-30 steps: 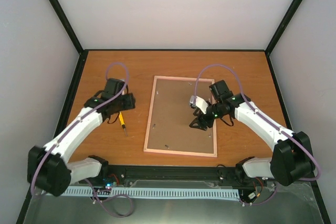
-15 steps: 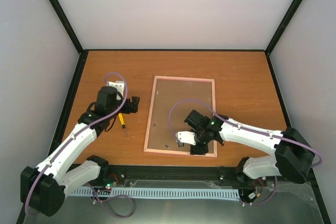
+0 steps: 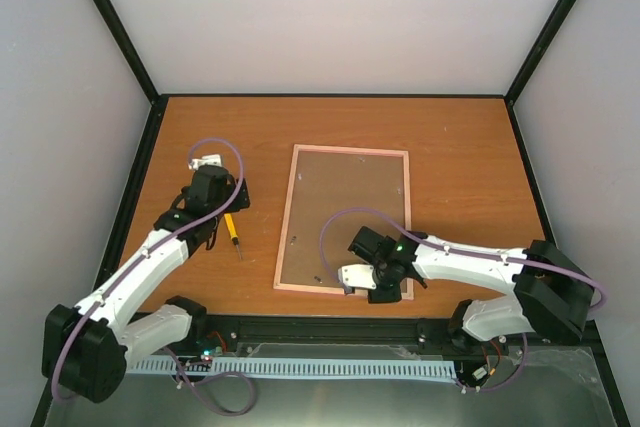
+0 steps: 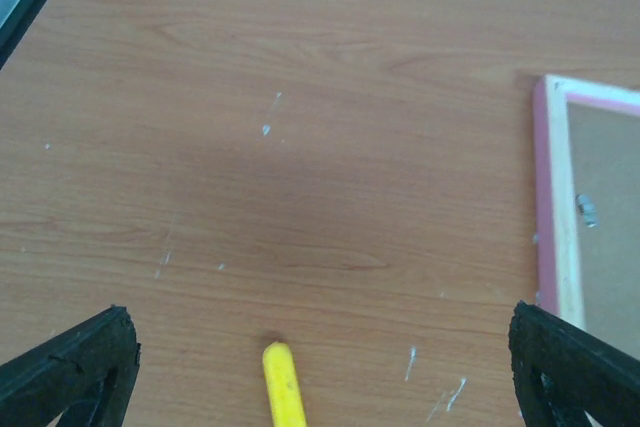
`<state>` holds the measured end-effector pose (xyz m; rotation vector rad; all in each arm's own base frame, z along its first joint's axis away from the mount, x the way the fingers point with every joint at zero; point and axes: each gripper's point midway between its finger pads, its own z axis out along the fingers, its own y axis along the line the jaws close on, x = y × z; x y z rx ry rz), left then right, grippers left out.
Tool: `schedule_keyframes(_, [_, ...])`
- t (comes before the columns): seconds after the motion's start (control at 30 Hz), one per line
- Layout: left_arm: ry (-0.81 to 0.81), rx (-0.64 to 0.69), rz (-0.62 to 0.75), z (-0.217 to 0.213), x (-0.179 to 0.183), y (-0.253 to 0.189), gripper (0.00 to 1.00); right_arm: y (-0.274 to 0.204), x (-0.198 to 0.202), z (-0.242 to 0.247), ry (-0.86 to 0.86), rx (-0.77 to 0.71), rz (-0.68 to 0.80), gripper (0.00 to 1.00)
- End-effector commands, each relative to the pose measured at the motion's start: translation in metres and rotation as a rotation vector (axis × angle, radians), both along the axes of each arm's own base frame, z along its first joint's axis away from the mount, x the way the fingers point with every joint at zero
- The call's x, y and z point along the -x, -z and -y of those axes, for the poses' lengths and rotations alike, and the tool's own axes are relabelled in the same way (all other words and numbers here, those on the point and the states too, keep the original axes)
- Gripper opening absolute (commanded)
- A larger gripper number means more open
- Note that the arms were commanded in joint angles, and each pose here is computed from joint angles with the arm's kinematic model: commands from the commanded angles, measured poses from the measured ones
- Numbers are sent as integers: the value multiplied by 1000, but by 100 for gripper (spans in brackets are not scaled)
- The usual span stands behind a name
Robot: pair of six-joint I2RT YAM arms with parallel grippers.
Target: Take the photo out of the frame
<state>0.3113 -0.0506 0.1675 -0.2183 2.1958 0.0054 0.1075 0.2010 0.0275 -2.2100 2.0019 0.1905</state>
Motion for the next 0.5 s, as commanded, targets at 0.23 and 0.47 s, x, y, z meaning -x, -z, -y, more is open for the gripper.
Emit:
schedule_keyframes(0.23, [208, 61, 199, 28, 3, -45, 100, 24, -25, 8, 60, 104, 130, 44])
schedule_keyframes(0.47, [356, 91, 159, 53, 5, -38, 99, 22, -43, 13, 106, 120, 229, 33])
